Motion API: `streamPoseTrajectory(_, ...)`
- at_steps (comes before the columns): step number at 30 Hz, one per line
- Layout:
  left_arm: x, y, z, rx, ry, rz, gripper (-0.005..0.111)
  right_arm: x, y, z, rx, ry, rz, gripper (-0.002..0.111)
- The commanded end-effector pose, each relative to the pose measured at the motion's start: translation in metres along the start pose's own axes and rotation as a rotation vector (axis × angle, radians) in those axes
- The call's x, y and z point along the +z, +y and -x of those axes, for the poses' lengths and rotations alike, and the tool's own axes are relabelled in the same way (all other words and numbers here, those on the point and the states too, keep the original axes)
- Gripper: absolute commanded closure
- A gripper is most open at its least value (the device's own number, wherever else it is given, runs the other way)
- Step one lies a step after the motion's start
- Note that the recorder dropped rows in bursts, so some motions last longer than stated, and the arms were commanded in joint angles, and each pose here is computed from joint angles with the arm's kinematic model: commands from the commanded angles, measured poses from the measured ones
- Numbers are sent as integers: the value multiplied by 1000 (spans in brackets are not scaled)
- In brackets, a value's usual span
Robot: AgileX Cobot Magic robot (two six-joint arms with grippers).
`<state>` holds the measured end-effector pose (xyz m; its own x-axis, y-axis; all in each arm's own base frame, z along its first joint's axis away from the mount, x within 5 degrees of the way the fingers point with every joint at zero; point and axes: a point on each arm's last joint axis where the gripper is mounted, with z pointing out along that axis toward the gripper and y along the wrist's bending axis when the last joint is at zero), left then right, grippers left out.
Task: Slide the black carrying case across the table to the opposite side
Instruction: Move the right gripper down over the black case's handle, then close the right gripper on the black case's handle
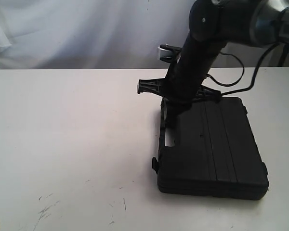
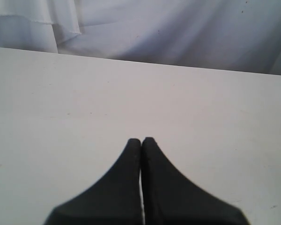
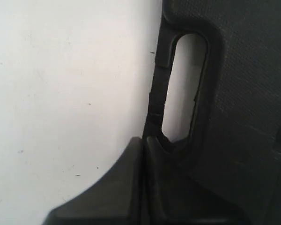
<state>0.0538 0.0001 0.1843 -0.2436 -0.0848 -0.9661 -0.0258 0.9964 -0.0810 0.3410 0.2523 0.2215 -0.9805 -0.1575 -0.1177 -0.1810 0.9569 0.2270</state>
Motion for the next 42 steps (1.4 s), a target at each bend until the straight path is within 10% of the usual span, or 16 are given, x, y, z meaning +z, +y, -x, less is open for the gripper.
streamPoseTrajectory(1, 0, 0, 0, 0, -17, 1, 107, 20, 7, 11, 33, 2, -17, 108)
streamPoseTrajectory(15, 0, 0, 0, 0, -17, 1, 107, 66, -5, 25, 145, 66, -176, 108)
streamPoseTrajectory(25, 0, 0, 0, 0, -17, 1, 107, 69, 5, 23, 140, 64, -144, 73)
streamPoseTrajectory(37, 0, 0, 0, 0, -17, 1, 107, 87, 12, 17, 119, 55, -198, 74)
streamPoseTrajectory(42, 0, 0, 0, 0, -17, 1, 107, 88, 11, 17, 120, 60, -201, 97)
